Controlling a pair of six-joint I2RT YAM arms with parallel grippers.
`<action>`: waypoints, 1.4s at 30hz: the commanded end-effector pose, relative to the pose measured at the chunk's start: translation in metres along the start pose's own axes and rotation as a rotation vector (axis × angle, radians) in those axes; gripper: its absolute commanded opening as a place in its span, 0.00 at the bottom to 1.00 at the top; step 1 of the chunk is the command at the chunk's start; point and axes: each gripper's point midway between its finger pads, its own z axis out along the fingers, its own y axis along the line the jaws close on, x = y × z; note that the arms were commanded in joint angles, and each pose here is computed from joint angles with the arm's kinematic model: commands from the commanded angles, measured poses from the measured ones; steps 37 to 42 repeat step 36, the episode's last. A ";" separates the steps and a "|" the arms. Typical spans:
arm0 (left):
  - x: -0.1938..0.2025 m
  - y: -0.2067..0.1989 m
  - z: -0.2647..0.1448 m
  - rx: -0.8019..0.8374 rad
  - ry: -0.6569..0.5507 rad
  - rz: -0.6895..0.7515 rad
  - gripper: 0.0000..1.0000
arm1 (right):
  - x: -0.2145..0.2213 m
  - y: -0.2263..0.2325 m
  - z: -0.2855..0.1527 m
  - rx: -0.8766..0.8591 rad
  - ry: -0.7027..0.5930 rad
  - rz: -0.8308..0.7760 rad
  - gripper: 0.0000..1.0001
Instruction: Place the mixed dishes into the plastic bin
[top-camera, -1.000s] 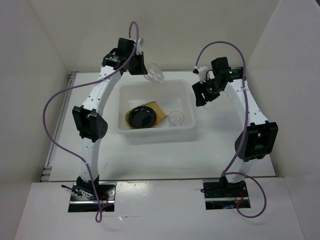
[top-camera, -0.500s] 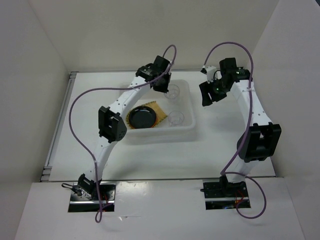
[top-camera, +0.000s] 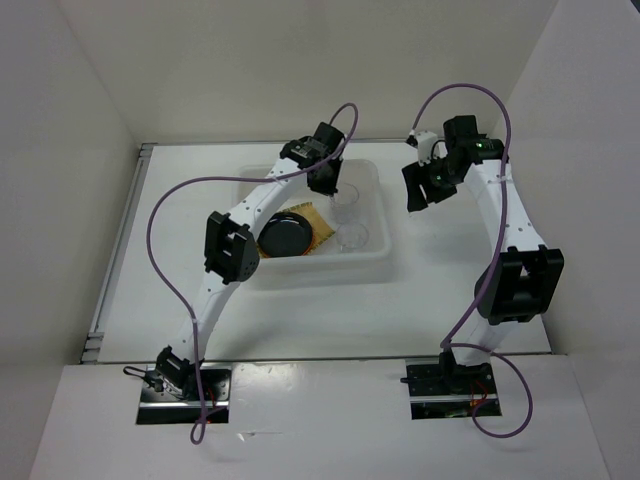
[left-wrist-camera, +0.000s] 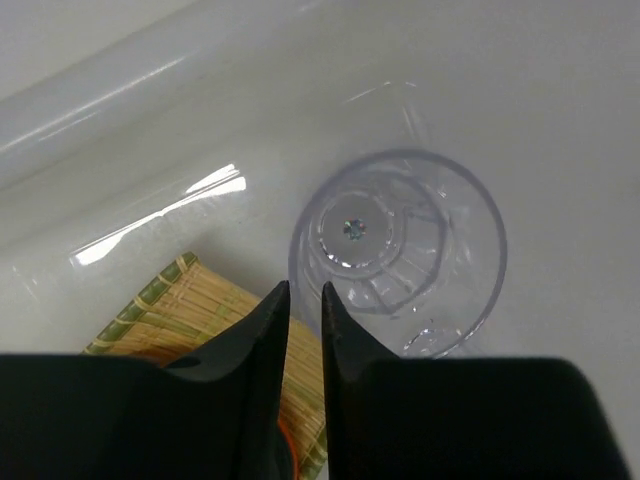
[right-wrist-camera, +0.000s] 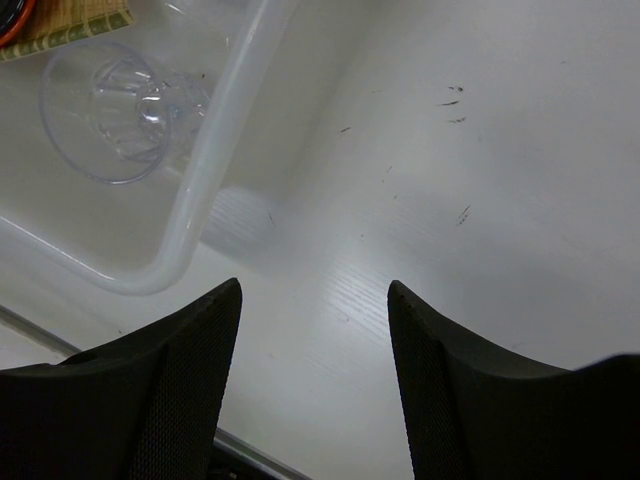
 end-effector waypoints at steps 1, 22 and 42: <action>-0.014 -0.002 -0.003 0.007 -0.046 -0.003 0.28 | -0.008 0.000 -0.014 0.006 -0.055 -0.014 0.67; -0.095 0.152 -0.295 -0.305 -0.524 -0.279 0.96 | -0.022 -0.034 -0.054 0.119 -0.165 0.099 0.99; 0.077 0.203 -0.293 -0.238 -0.399 -0.369 1.00 | -0.005 -0.043 -0.042 0.082 -0.175 0.195 0.99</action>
